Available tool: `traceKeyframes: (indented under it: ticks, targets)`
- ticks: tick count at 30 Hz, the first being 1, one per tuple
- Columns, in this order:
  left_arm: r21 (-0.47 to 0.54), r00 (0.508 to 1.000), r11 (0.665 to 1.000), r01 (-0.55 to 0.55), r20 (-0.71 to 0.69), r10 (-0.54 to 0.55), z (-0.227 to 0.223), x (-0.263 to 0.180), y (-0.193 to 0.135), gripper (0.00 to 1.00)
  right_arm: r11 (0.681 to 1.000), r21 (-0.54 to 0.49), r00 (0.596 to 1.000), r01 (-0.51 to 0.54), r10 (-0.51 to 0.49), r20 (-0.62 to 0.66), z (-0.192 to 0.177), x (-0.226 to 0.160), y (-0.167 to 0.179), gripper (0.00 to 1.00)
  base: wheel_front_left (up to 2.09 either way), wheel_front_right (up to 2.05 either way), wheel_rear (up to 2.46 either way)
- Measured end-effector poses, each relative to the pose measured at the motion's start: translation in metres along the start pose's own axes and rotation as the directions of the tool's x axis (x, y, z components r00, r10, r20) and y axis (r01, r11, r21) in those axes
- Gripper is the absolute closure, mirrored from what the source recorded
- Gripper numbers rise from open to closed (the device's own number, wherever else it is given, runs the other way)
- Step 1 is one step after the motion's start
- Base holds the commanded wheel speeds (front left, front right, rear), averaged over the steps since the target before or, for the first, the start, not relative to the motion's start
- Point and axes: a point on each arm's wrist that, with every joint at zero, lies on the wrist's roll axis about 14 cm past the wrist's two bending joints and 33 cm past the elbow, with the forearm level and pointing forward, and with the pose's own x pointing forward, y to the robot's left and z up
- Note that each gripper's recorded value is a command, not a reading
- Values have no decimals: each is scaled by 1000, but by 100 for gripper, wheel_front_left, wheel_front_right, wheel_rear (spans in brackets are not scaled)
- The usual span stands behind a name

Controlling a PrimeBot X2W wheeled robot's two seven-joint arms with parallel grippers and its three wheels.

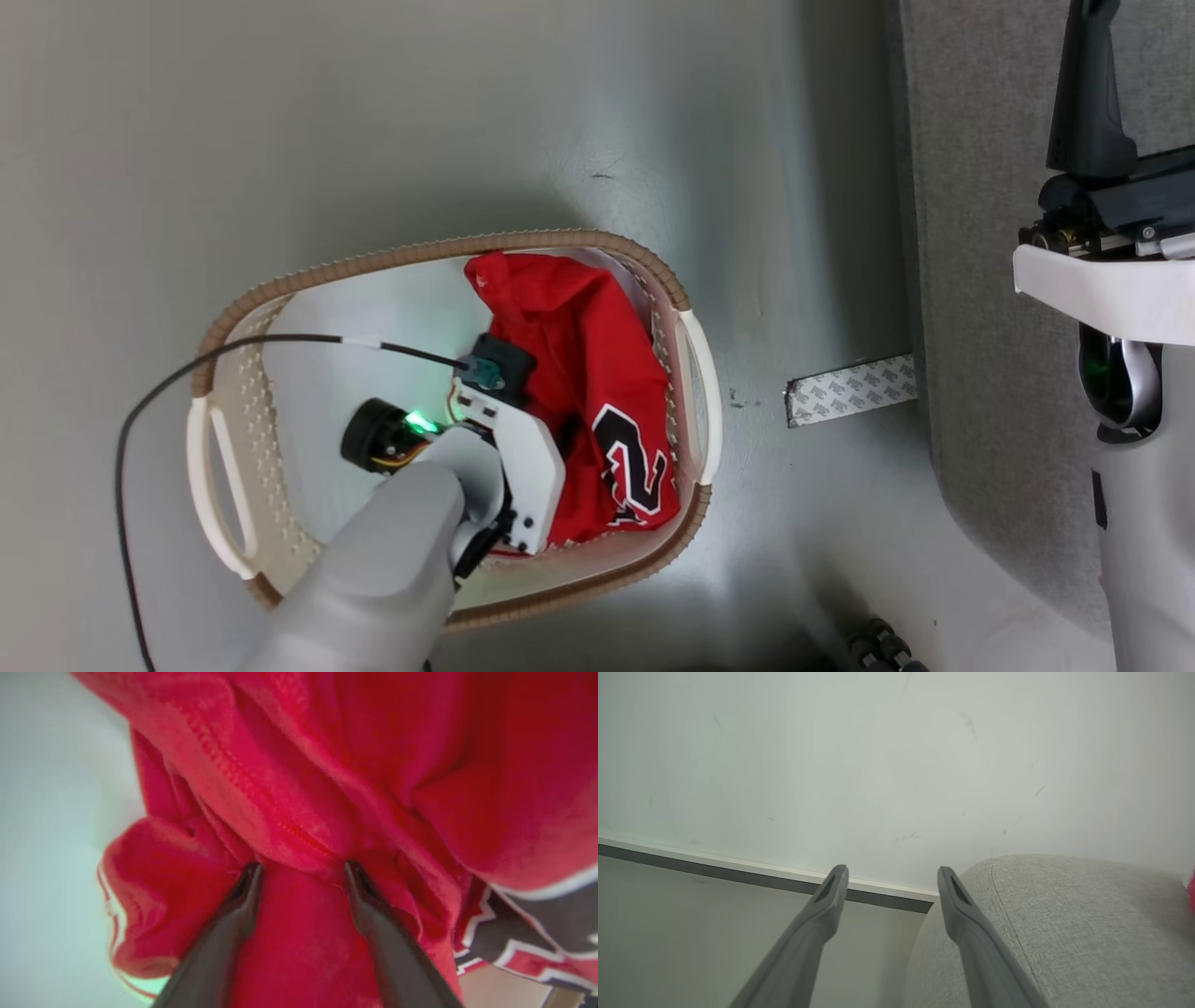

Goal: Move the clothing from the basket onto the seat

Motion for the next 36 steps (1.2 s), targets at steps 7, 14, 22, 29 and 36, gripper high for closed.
traceKeyframes:
  ticks: [7,14,22,29,36]
  targets:
    - [4,998,999,32,52,-32,12,-9,-16,100,1000,1,1000,5,-5,5,8,-2,0,0,0,0,0]
    - [-52,977,998,33,211,-21,51,-44,-28,100,999,20,999,38,-38,16,32,-20,-7,0,0,0,0]
    - [-126,919,992,12,392,39,83,-106,-41,100,997,44,997,66,-68,38,70,-55,-9,0,0,0,0]
    - [-139,833,989,-47,541,115,103,-171,-50,100,997,52,995,65,-68,67,103,-91,-2,0,0,0,0]
    - [-155,677,979,-132,707,203,133,-248,-57,100,996,63,993,61,-67,94,127,-132,4,0,0,0,0]
